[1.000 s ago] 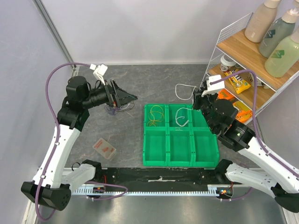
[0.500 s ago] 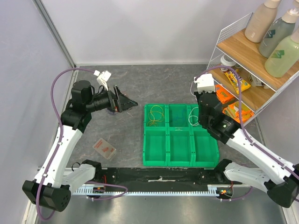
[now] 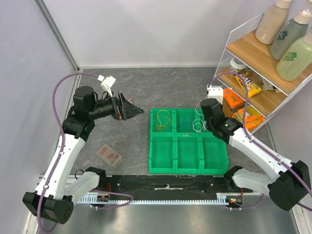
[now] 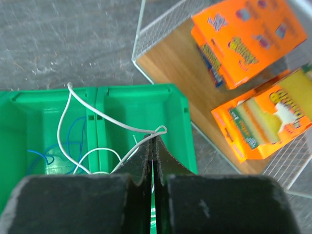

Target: Untangle the cables

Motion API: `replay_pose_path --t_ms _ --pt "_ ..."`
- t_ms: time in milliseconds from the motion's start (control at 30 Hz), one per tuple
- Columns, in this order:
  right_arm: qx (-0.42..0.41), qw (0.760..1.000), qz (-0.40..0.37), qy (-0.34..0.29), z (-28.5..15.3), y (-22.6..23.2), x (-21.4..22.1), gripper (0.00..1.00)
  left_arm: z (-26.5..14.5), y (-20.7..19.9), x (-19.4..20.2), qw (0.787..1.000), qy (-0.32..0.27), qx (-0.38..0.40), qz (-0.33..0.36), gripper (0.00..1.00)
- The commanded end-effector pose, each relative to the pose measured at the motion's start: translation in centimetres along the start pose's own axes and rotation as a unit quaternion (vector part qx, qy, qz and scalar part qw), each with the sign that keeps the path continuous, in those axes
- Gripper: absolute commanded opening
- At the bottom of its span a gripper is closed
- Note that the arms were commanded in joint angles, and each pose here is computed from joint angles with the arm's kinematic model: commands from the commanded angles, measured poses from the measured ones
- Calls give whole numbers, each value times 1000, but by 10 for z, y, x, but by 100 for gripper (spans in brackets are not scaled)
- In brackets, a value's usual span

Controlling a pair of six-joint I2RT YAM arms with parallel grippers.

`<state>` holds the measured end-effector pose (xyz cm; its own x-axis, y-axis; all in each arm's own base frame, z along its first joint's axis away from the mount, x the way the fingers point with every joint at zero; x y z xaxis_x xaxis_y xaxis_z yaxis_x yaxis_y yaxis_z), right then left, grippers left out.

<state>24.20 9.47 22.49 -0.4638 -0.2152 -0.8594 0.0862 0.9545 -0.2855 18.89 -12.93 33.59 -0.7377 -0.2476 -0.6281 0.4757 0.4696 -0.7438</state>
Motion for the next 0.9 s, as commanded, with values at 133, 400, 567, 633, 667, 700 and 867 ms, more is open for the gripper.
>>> replay_pose_path --t_ms 133,400,567,633,667,700,867 --pt "20 985 53 165 20 -16 47 0 -4 1 11 1000 12 9 15 97" --pt "-9 978 1 207 31 -7 59 0 0 8 14 1000 15 3 2 97" --pt "-49 970 -6 237 36 5 65 0 2 20 13 999 -1 -47 -26 97" --pt "-63 970 -13 234 34 6 61 14 2 33 11 993 -23 -113 -39 98" --pt "-71 970 -13 233 31 5 58 18 1 40 11 988 -32 -145 -45 99" --pt "-81 970 -12 231 27 5 54 26 0 48 10 981 -43 -180 -51 99" --pt "-108 974 -5 199 0 -2 29 53 1 83 2 964 -53 -243 -92 96"
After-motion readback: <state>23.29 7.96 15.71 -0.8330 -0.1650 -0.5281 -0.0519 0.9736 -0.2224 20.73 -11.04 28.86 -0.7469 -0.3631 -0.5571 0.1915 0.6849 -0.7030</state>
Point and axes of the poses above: each gripper's point midway between its finger pads, its own z axis out along the fingers, its own y axis along the line the jaws close on, x = y × z, the point moved 8 cm from there along -z, back along the fingers, and after that the axes turned 7 degrees about -z, right-handed, at the moved point
